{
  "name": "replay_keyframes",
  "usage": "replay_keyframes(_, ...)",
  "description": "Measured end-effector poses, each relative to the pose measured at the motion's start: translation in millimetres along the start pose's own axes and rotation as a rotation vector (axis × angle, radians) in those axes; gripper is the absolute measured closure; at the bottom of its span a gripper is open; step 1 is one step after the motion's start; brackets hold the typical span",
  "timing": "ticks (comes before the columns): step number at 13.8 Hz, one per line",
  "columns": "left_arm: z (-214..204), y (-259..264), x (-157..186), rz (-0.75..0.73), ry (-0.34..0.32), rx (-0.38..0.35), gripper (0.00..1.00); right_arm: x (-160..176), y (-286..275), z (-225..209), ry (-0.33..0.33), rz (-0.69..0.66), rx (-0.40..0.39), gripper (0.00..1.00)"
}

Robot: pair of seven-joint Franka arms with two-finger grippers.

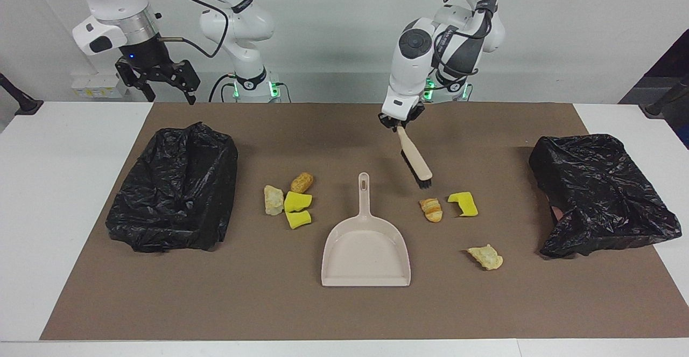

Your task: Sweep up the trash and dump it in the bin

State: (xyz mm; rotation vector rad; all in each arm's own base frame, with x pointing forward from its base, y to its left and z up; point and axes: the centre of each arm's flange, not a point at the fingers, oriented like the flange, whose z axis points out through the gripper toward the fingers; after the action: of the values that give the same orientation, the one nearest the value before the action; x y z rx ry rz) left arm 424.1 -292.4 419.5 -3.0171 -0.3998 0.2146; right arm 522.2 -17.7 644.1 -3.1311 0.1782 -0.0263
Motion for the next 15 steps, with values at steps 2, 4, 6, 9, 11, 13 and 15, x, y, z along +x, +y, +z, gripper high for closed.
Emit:
replay_keyframes(2, 3.5, -20.5, 32.1, 0.023, -0.006, 0.001, 0.74, -0.9, -8.1, -0.1, 0.000, -0.015, 0.000, 0.00)
replay_keyframes(4, 8.0, -44.2, 65.9, 0.045, -0.001, -0.017, 0.74, -2.0, -19.4, 4.0, -0.004, -0.036, -0.001, 0.00)
replay_keyframes(6, 9.2, -67.2, 99.4, 0.057, 0.034, -0.048, 0.74, 1.3, -43.4, 16.6, 0.010, -0.072, 0.000, 0.00)
replay_keyframes(9, -0.8, -97.7, 149.2, 0.085, 0.080, -0.071, 0.74, 21.8, -114.5, 64.9, 0.028, -0.029, 0.032, 0.00)
replay_keyframes(11, -4.6, -112.3, 171.7, 0.136, 0.107, -0.080, 0.74, 30.2, -180.3, 105.4, 0.021, 0.003, 0.044, 0.00)
replay_keyframes(13, -1.8, -126.6, 187.8, 0.177, 0.131, -0.083, 0.74, 33.8, -245.8, 148.1, 0.008, 0.002, 0.044, 0.00)
replay_keyframes(15, 3.3, -137.9, 204.5, 0.218, 0.147, -0.073, 0.74, 37.3, -295.8, 186.5, 0.014, 0.013, 0.053, 0.00)
